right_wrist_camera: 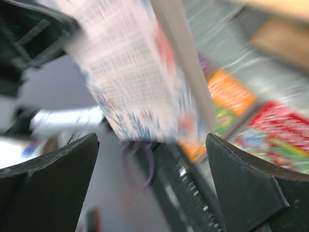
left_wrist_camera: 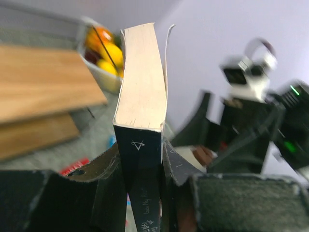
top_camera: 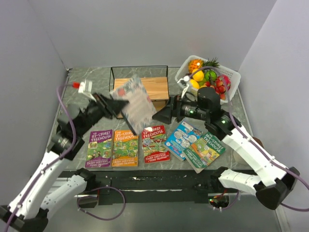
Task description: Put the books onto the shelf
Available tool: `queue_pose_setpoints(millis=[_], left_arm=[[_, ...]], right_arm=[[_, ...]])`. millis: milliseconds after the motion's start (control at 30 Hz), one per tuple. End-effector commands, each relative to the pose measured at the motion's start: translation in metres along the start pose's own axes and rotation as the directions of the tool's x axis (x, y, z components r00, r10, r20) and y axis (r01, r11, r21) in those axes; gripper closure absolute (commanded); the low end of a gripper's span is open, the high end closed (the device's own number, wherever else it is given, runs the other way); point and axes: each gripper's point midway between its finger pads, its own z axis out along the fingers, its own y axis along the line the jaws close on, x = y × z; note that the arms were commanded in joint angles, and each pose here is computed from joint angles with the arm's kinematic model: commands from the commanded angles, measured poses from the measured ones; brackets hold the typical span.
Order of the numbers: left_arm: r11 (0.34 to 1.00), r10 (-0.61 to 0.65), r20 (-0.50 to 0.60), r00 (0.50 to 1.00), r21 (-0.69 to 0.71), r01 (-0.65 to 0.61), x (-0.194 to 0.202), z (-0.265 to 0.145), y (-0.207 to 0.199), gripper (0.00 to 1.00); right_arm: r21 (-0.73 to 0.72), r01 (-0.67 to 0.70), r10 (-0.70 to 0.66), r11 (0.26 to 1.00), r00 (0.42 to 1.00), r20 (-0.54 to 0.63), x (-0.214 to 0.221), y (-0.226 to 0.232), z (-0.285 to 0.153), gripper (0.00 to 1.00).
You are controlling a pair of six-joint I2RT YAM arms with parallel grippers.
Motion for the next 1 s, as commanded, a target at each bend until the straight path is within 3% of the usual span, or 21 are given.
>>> queue_pose_setpoints(millis=[0, 100, 167, 267, 333, 533, 567, 733, 767, 800, 967], left_arm=[[0.977, 0.187, 0.238, 0.953, -0.149, -0.154, -0.092, 0.020, -0.007, 0.99], [0.943, 0.259, 0.302, 0.918, -0.287, -0.171, -0.121, 0.035, 0.012, 0.99], [0.920, 0.313, 0.382, 0.870, -0.350, -0.177, -0.142, 0.040, 0.021, 0.99], [0.858, 0.445, 0.418, 0.792, -0.454, -0.242, -0.152, 0.051, 0.048, 0.99], [0.840, 0.494, 0.459, 0.739, -0.472, -0.268, -0.158, 0.054, 0.054, 0.99], [0.733, 0.641, 0.408, 0.650, -0.578, -0.360, -0.155, 0.076, 0.086, 0.99], [0.725, 0.662, 0.442, 0.605, -0.581, -0.369, -0.162, 0.074, 0.081, 0.99], [0.689, 0.711, 0.443, 0.546, -0.595, -0.414, -0.156, 0.079, 0.088, 0.99], [0.660, 0.740, 0.424, 0.523, -0.608, -0.441, -0.152, 0.081, 0.092, 0.99], [0.670, 0.737, 0.475, 0.480, -0.607, -0.428, -0.160, 0.075, 0.086, 0.99], [0.623, 0.775, 0.435, 0.459, -0.644, -0.443, -0.145, 0.085, 0.109, 0.99]], right_arm=[[0.340, 0.001, -0.093, 0.940, 0.962, 0.256, -0.051, -0.040, -0.035, 0.01], [0.526, -0.090, -0.143, 0.846, 0.911, 0.386, -0.069, -0.075, -0.061, 0.01], [0.617, -0.133, -0.195, 0.776, 0.880, 0.434, -0.077, -0.095, -0.075, 0.01], [0.675, -0.167, -0.222, 0.719, 0.865, 0.451, -0.078, -0.118, -0.077, 0.01], [0.672, -0.172, -0.227, 0.720, 0.857, 0.463, -0.081, -0.122, -0.071, 0.01], [0.671, -0.205, -0.217, 0.713, 0.845, 0.488, -0.088, -0.133, -0.061, 0.01], [0.673, -0.204, -0.218, 0.711, 0.846, 0.486, -0.089, -0.133, -0.059, 0.01], [0.690, -0.205, -0.231, 0.694, 0.844, 0.483, -0.089, -0.145, -0.054, 0.01], [0.693, -0.211, -0.232, 0.689, 0.842, 0.487, -0.088, -0.150, -0.054, 0.01], [0.694, -0.216, -0.226, 0.687, 0.844, 0.487, -0.087, -0.154, -0.052, 0.01], [0.694, -0.218, -0.200, 0.686, 0.861, 0.468, -0.079, -0.165, -0.044, 0.01]])
